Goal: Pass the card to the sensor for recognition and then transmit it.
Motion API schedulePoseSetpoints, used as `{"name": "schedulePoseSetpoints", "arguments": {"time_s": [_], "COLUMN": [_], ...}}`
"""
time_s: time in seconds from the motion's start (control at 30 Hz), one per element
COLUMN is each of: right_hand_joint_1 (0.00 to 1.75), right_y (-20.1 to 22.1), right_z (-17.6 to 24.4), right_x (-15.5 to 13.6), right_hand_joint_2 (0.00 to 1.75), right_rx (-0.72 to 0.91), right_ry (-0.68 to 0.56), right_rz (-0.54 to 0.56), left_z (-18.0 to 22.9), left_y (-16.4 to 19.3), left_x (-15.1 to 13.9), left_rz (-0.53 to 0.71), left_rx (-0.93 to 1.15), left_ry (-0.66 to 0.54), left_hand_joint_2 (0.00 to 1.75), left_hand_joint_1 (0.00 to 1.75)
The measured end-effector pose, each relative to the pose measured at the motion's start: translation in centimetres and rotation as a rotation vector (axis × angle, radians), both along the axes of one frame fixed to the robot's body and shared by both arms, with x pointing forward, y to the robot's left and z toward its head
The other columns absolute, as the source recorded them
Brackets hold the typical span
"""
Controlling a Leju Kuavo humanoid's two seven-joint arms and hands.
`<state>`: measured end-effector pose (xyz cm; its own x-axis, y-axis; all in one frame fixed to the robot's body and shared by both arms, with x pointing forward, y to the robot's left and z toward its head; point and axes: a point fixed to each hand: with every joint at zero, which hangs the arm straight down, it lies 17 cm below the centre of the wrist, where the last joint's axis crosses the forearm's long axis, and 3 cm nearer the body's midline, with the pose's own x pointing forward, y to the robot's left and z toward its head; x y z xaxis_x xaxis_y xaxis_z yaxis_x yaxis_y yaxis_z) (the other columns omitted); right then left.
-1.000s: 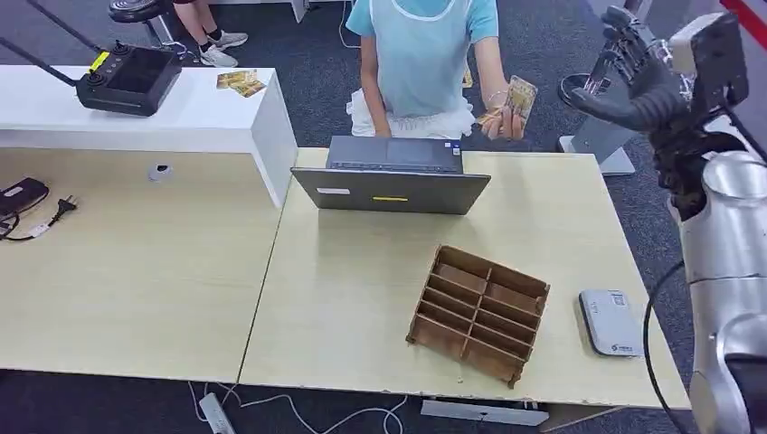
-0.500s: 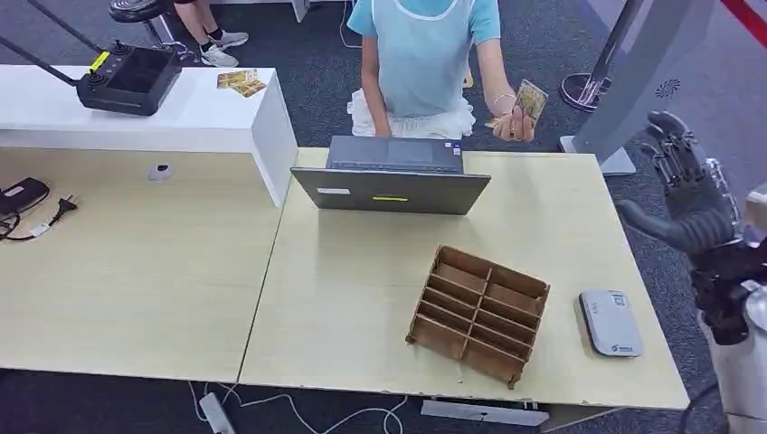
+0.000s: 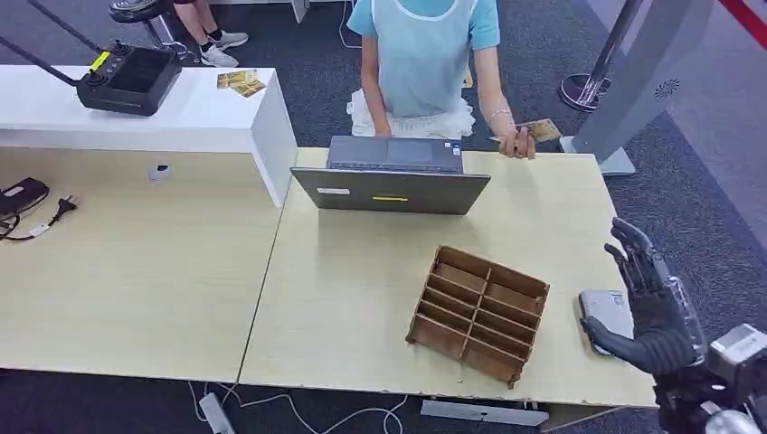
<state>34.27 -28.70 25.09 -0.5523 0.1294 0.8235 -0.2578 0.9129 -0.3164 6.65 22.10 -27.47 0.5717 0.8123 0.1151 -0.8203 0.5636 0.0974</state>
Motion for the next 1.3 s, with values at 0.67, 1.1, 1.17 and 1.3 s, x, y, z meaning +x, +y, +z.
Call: {"name": "schedulePoseSetpoints", "arguments": {"time_s": [0.67, 1.1, 1.17, 1.3], "right_hand_joint_1": [0.0, 0.0, 0.0, 0.0], "right_y": [5.9, 6.1, 6.1, 6.6], "right_z": [-2.7, -4.8, -5.2, -5.7], "right_x": [-3.1, -2.1, -1.9, -1.8], "right_hand_joint_2": [1.75, 1.75, 1.75, 1.75], "right_rx": [0.137, 0.131, 0.13, 0.129], "right_ry": [0.07, 0.162, 0.177, 0.194], "right_rz": [0.04, -0.032, -0.041, -0.042], "left_z": [0.0, -0.1, -0.1, -0.1], "left_y": [0.1, 0.2, 0.2, 0.2], "left_x": [-0.7, -1.3, -1.4, -1.5], "left_rz": [0.029, 0.052, 0.062, 0.071], "left_rx": [0.009, 0.011, 0.009, 0.005], "left_ry": [0.023, 0.049, 0.053, 0.06], "left_hand_joint_2": [1.75, 1.75, 1.75, 1.75], "left_hand_joint_1": [0.0, 0.0, 0.0, 0.0]}}
